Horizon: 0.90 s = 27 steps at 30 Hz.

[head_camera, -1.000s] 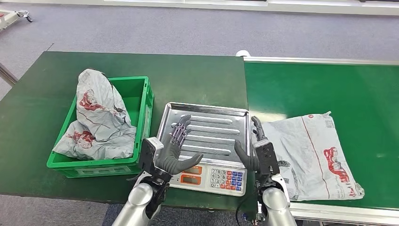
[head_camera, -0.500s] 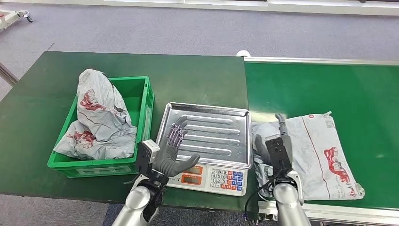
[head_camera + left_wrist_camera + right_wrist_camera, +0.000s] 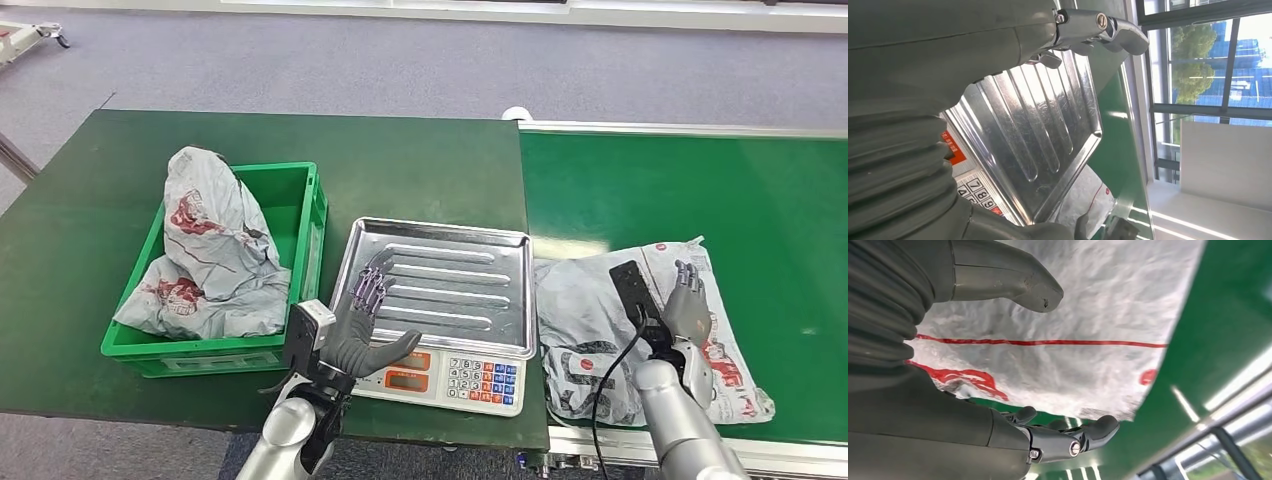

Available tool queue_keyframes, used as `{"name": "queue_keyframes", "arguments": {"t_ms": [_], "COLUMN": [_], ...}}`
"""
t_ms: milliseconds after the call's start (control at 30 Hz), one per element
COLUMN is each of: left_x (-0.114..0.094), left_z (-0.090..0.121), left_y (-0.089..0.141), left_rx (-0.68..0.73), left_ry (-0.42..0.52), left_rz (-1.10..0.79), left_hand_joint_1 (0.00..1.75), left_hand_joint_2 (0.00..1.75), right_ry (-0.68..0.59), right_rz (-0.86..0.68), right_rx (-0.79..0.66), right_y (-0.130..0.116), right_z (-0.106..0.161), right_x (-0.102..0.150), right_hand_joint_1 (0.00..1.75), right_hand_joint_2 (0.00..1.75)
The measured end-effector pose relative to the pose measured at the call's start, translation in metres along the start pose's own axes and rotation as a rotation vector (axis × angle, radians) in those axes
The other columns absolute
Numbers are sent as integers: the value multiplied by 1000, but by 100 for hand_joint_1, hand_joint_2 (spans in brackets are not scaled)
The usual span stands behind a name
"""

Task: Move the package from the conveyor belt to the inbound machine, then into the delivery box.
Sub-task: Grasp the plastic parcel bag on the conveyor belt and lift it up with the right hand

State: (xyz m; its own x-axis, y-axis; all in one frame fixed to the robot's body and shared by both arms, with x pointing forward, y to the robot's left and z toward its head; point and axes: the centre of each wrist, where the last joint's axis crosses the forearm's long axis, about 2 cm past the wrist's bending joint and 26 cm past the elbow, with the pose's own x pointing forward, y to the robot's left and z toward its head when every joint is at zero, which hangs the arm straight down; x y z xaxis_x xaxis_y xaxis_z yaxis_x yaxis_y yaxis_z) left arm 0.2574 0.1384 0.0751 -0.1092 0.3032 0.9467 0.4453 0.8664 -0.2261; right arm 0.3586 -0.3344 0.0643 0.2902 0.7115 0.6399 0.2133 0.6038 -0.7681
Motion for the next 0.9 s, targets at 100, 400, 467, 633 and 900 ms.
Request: {"name": "queue_keyframes", "arguments": {"t_ms": [100,400,467,633,900], "left_x": [1,4,4,6,10], "left_z": [0,-2,-2,-4,-8], "left_y": [1,1,0,1,1], "left_rx": [2,-12,-15,-20,-21], "left_ry": [-3,-2,-1,-5,-20], "left_rz": [2,9,11,12,12], "left_hand_joint_1": [0,0,0,0,0], "left_hand_joint_2": [175,175,175,175,175], "right_ry": [47,182,218,308,320], "right_rz": [29,106,117,149,160], "right_rx": [21,140,193,368,454], "right_y": [-3,-4,-3,8,26], "right_z": [-4,-11,-11,-4,8], "right_x": [-7,-14,-15,-17,-10], "right_hand_joint_1": [0,0,0,0,0], "right_hand_joint_2": [175,175,175,175,175]}}
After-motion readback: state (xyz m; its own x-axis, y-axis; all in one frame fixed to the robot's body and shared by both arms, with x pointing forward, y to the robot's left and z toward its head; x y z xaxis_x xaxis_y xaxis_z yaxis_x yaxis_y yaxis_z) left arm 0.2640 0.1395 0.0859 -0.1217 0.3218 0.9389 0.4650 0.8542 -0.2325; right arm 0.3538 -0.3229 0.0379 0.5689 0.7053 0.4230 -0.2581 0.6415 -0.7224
